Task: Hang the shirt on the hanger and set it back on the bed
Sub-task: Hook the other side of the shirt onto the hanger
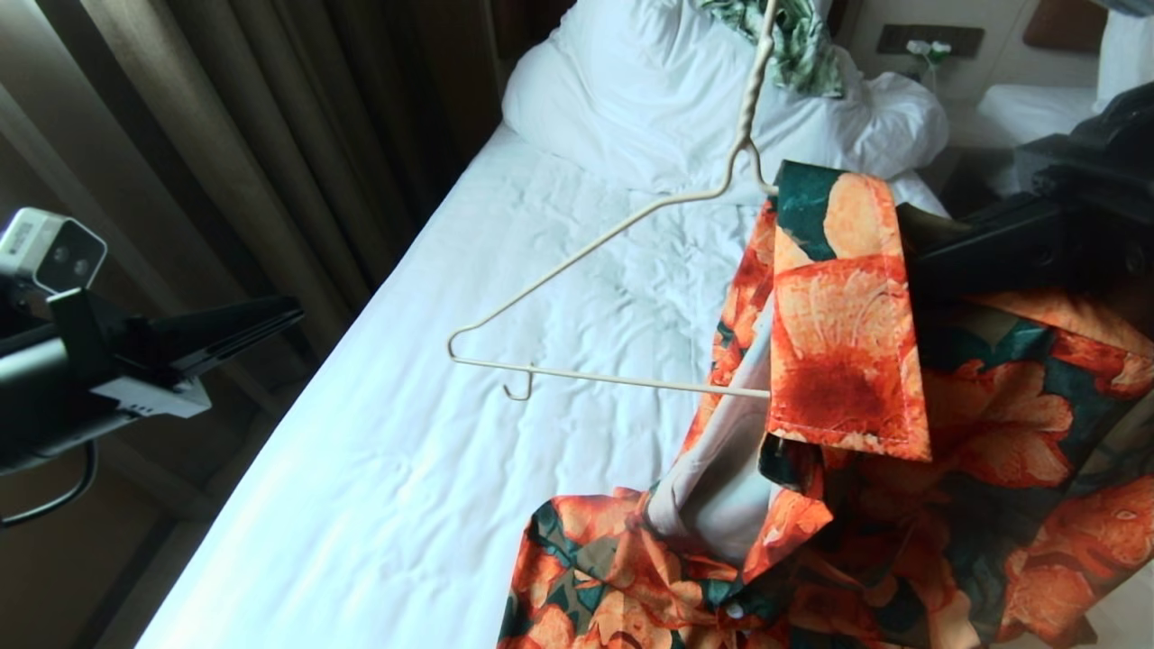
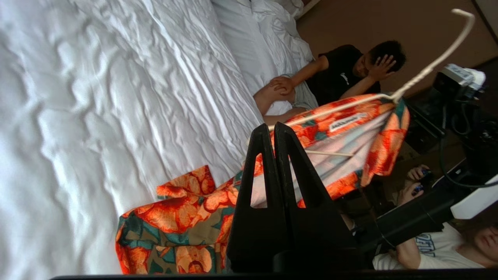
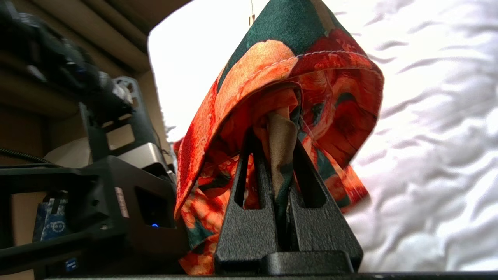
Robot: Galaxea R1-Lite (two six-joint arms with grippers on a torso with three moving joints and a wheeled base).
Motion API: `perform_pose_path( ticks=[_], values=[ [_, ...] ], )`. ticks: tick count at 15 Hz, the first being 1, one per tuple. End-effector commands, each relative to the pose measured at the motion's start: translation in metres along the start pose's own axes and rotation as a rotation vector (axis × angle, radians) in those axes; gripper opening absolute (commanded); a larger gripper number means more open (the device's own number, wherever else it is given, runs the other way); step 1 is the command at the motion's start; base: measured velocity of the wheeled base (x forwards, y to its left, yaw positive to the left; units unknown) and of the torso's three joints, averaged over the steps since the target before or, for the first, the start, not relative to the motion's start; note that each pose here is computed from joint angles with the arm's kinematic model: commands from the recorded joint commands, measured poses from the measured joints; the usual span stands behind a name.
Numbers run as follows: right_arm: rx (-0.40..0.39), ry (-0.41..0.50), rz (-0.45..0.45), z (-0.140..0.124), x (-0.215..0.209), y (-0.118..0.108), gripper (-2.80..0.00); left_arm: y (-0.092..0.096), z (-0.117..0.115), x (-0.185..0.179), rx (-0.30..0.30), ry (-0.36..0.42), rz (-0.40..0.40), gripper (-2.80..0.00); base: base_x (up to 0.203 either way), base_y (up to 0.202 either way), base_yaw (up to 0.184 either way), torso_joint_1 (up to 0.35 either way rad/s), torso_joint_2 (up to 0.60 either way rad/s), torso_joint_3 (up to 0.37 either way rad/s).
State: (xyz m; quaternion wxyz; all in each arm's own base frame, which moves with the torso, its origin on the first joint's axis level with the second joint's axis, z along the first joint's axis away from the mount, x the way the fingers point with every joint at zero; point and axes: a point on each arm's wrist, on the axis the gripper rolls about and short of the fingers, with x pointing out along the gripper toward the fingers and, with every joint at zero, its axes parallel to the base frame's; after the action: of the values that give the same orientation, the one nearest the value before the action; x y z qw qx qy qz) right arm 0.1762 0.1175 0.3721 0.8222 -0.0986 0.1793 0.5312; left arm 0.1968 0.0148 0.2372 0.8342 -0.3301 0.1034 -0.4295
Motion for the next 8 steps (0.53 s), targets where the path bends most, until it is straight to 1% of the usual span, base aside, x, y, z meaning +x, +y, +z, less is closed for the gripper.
perform_pose_path(
  ticks=[1, 2, 4, 5, 6, 8],
  values=[
    [0.06, 0.044, -0.059, -0.016, -0.003, -0.017, -2.8, -0.001, -0.002, 0.005, -0.007, 0.022, -0.025, -2.8, 0.0, 0.0, 0.0, 0.0, 0.0, 0.0],
    [0.083, 0.071, -0.084, -0.026, -0.003, -0.026, -2.8, -0.002, -0.004, 0.009, -0.021, 0.041, -0.038, -2.8, 0.0, 0.0, 0.0, 0.0, 0.0, 0.0],
    [0.106, 0.115, -0.115, -0.045, -0.005, -0.044, -2.8, -0.001, -0.007, 0.02, -0.078, 0.094, -0.052, -2.8, 0.0, 0.0, 0.0, 0.0, 0.0, 0.0],
    [0.118, 0.127, -0.121, -0.054, -0.006, -0.054, -2.8, 0.002, -0.007, 0.026, -0.107, 0.118, -0.053, -2.8, 0.0, 0.0, 0.0, 0.0, 0.0, 0.0],
    [0.136, 0.135, -0.126, -0.062, -0.007, -0.064, -2.8, 0.005, -0.007, 0.032, -0.123, 0.136, -0.054, -2.8, 0.0, 0.0, 0.0, 0.0, 0.0, 0.0],
    [0.174, 0.153, -0.143, -0.081, -0.005, -0.088, -2.8, 0.017, -0.005, 0.045, -0.138, 0.166, -0.052, -2.8, 0.0, 0.0, 0.0, 0.0, 0.0, 0.0]
  ],
)
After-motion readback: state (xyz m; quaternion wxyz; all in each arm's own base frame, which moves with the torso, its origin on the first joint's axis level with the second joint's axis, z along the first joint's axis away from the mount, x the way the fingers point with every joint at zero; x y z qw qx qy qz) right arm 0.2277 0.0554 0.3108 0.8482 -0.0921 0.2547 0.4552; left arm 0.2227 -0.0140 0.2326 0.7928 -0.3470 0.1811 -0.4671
